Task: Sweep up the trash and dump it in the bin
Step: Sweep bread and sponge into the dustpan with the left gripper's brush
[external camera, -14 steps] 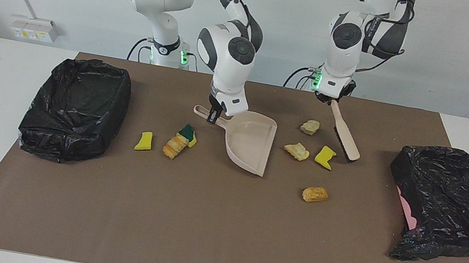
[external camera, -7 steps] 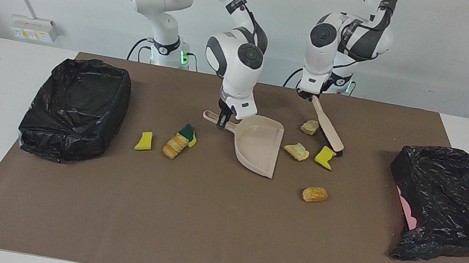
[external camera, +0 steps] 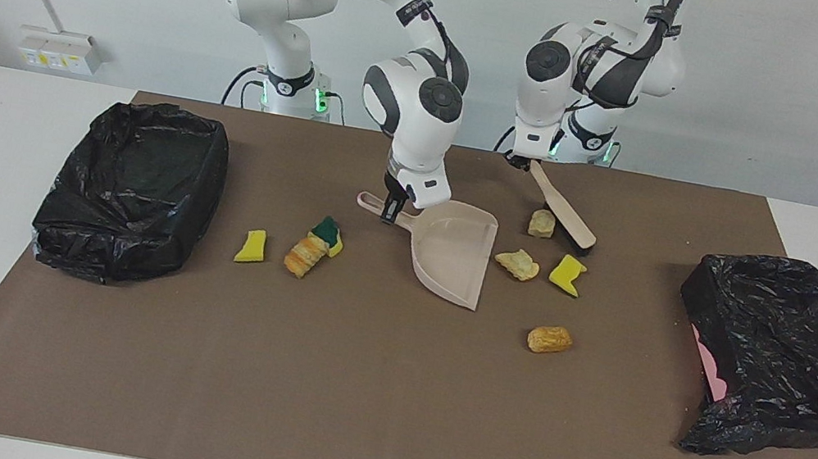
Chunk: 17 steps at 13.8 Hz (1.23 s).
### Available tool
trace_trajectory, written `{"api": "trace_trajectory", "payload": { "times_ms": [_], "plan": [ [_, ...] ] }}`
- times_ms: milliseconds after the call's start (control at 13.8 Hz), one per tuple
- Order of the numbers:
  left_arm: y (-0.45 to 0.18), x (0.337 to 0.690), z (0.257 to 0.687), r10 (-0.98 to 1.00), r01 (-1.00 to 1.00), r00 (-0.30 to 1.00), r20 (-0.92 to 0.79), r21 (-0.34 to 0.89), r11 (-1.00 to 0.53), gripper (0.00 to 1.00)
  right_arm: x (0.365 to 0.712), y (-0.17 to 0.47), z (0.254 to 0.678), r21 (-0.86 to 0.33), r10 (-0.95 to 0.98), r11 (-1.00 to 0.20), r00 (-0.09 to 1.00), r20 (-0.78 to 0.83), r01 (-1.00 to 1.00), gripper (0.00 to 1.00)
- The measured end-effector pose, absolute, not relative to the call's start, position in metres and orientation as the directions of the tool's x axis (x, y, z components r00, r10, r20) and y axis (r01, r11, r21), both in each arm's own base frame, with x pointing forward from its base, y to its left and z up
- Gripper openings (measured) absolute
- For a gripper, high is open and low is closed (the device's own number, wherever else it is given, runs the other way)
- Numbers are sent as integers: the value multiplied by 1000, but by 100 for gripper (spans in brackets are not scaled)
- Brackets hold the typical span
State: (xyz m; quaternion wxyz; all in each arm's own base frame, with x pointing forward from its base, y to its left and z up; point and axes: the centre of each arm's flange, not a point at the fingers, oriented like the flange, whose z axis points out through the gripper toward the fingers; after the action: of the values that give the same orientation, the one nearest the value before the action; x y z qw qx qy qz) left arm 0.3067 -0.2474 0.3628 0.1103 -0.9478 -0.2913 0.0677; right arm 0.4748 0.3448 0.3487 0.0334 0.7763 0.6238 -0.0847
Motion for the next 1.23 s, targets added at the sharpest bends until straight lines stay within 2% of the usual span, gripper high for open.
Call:
{"api": "trace_trajectory", "payload": {
  "times_ms": [217,650,1011,1228],
  "plan": [
    [-244,329,354,578,562,815,-50,-177,-808,28,475,345,349,-54,963,-220,208,-173,974,32],
    [-267,354,360,355,354,931,-85,-29,-935,28,475,344,349,-57,962,-222,209,-178,973,32],
    [-309,341,370,59,64,994,-87,56,-996,28,473,341,349,-69,958,-226,209,-196,972,32],
    [-327,339,385,-16,-10,998,-68,82,-997,28,473,341,349,-69,958,-227,210,-196,971,32]
  ]
}}
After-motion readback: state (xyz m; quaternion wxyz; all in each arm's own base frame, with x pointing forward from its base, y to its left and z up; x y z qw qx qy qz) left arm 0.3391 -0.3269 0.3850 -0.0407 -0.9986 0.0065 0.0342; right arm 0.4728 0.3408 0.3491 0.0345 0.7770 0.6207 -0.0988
